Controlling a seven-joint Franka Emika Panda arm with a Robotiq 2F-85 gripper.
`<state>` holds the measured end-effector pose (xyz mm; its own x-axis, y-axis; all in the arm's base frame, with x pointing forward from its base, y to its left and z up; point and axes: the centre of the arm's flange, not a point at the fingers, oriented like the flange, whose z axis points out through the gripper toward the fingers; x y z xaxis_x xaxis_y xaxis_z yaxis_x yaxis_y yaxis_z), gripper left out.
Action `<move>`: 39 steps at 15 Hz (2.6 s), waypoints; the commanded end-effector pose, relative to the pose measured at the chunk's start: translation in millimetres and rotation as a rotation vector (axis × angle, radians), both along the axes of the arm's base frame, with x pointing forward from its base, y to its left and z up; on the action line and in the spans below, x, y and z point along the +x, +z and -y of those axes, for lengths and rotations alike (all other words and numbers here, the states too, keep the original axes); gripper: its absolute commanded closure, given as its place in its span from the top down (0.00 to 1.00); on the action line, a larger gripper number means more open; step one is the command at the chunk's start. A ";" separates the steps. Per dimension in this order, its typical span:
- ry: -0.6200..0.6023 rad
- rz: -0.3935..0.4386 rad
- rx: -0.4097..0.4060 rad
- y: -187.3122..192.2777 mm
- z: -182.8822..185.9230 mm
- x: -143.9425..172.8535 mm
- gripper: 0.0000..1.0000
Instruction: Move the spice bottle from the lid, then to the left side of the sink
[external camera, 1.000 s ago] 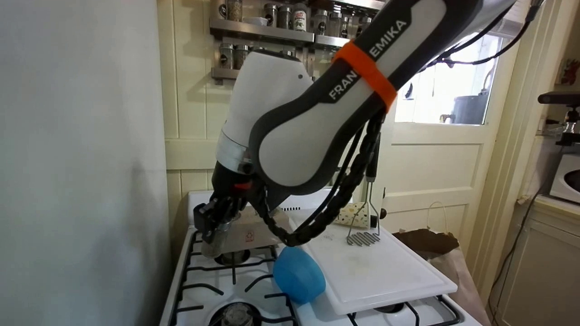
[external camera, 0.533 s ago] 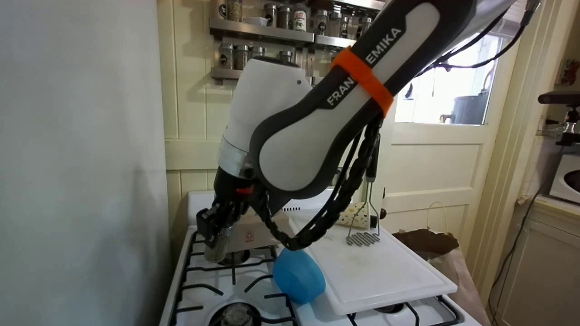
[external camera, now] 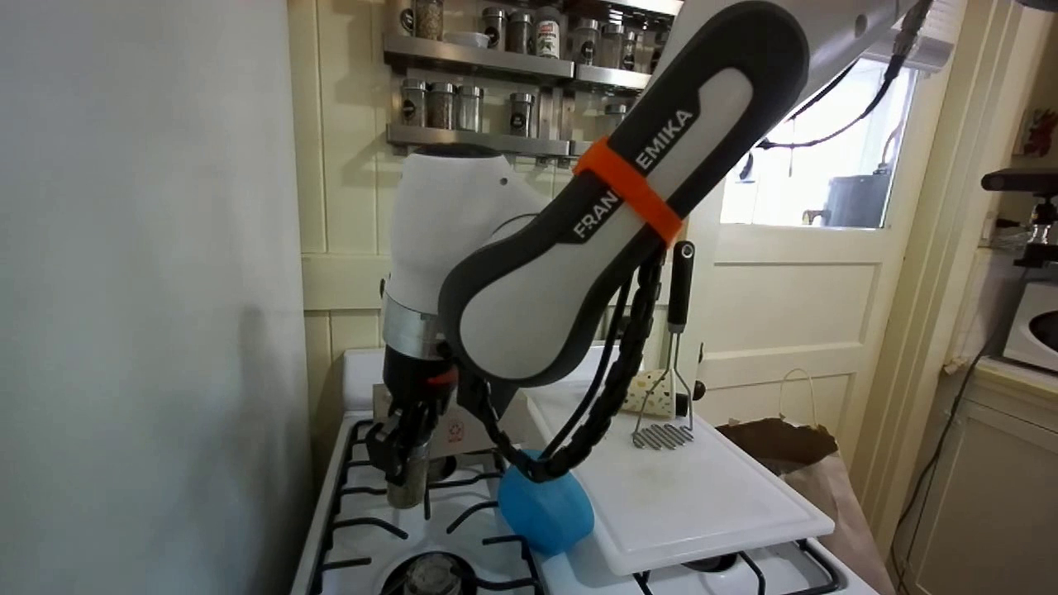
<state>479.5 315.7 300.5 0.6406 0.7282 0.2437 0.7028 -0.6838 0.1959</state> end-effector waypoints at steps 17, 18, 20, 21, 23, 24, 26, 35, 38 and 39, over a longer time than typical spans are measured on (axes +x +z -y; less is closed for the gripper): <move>0.063 -0.037 -0.111 -12.7 -44.9 26.7 0.23; 0.055 -0.048 -0.109 -14.7 -42.6 26.1 0.23; 0.043 -0.071 -0.116 -20.3 -39.1 23.7 0.23; 0.041 -0.081 -0.110 -25.1 -38.6 22.3 0.23; 0.038 -0.086 -0.094 -34.0 -38.4 22.6 0.23; 0.033 -0.087 -0.094 -38.4 -37.1 23.7 0.23; 0.019 -0.102 -0.098 -46.9 -32.7 25.6 0.23; -0.041 -0.121 -0.085 -62.0 -24.1 32.2 0.96; -0.070 -0.100 -0.079 -48.6 -24.6 34.3 1.00; -0.078 -0.084 -0.061 -37.7 -28.3 34.4 1.00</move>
<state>514.9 335.5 246.9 0.6937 0.7129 0.1028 0.6924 -0.6993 0.1779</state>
